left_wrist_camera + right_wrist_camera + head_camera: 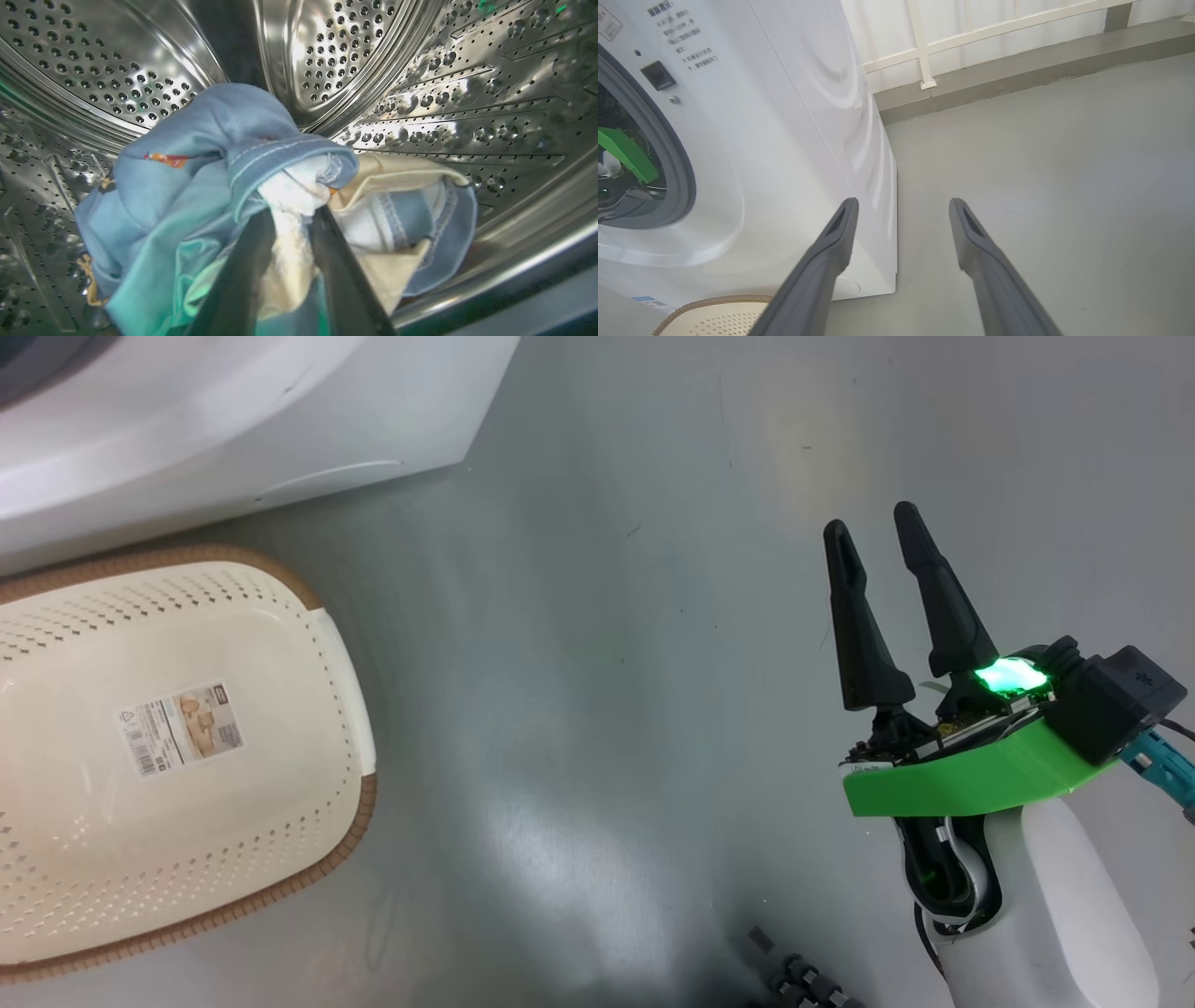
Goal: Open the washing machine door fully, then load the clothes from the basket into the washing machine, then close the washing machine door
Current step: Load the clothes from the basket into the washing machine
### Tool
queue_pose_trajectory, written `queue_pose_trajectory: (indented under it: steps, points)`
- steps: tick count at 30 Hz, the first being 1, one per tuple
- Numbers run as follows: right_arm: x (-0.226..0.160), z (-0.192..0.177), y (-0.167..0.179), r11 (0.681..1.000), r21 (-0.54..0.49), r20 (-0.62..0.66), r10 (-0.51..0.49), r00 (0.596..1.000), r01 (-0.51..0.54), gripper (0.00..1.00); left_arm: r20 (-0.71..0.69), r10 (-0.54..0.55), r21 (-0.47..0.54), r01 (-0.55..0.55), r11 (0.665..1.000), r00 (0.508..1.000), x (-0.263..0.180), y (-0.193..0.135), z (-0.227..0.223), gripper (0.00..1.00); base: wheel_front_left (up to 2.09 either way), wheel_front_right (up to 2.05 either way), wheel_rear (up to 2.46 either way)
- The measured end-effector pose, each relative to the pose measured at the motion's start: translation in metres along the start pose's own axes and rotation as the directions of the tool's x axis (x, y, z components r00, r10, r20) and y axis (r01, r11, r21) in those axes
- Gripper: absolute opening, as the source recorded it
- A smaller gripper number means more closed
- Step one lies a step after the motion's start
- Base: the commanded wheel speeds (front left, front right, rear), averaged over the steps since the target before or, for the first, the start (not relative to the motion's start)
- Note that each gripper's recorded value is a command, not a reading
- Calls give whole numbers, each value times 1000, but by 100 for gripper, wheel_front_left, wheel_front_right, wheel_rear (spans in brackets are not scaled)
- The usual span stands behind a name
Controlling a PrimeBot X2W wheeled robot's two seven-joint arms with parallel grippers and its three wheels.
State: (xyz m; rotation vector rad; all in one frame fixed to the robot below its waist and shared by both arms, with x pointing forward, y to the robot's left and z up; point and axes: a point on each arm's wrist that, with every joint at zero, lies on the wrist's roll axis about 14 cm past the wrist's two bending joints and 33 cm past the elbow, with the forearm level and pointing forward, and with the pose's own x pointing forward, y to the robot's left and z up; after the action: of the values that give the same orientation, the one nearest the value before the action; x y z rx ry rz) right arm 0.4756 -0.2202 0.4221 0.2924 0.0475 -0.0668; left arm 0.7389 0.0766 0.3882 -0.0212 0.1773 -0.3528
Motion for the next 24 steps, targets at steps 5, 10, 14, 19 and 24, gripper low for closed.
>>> queue_pose_trajectory:
  steps: [5,10,14,19,24]
  points:
    - [0,3,3,1000,5,7,7,1000,-7,100,-3,-2,-16,2,1000,1000,-1,-6,4,100,0,0,0]
    - [1,7,9,1000,14,19,22,1000,-22,100,9,1,-41,-1,999,1000,-7,-9,17,100,0,0,0]
    - [1,15,15,999,22,39,37,999,-38,100,30,-15,-56,17,998,999,-16,-16,26,100,0,0,0]
    - [2,23,23,998,29,61,58,996,-60,100,50,-44,-43,46,998,998,-36,-21,28,100,0,0,0]
    - [3,29,32,996,38,76,78,994,-81,100,86,-40,-79,47,996,995,-57,-17,34,100,0,0,0]
